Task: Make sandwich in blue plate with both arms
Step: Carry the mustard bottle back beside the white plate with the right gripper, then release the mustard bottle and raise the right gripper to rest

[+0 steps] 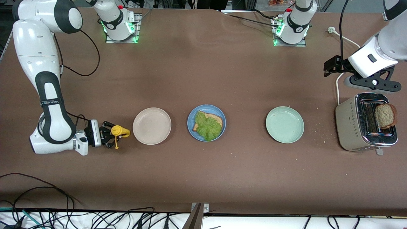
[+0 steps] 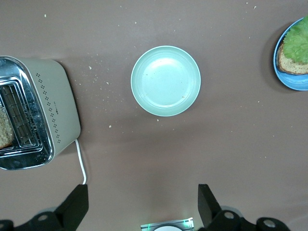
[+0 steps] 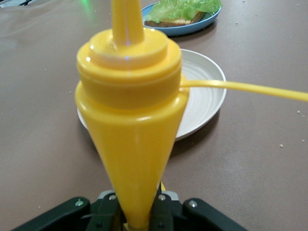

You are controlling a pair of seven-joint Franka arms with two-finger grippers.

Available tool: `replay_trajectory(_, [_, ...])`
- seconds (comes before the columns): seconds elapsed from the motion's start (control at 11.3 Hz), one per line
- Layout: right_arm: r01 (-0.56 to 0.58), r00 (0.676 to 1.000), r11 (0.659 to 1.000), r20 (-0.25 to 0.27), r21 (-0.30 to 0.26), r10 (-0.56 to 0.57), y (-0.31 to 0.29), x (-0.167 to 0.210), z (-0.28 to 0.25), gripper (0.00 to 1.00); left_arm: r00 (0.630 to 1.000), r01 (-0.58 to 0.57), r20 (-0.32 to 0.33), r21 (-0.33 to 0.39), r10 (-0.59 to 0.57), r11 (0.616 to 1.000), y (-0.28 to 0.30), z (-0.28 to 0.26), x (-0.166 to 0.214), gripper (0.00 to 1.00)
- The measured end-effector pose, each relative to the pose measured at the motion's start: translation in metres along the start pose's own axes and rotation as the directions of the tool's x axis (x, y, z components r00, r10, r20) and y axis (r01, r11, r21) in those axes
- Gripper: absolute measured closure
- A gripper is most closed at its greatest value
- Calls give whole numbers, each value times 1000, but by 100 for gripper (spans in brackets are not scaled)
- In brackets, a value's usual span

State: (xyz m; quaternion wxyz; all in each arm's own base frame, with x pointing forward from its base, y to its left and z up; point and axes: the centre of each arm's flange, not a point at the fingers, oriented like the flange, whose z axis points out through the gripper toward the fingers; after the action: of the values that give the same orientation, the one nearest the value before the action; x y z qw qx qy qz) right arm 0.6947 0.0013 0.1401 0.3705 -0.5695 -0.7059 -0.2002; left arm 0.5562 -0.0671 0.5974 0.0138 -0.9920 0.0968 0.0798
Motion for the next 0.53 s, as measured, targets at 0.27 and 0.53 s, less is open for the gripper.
replay_trajectory(0.27, [-7, 1000, 1000, -1, -4, 7, -1, -4, -1, 53, 1000, 0, 0, 0, 0, 1000, 0, 0, 0, 0])
replay_trajectory(0.53, [-32, 999, 999, 18, -21, 32, -6, -17, -16, 12, 1000, 0, 1, 0, 0, 1000, 0, 0, 0, 0])
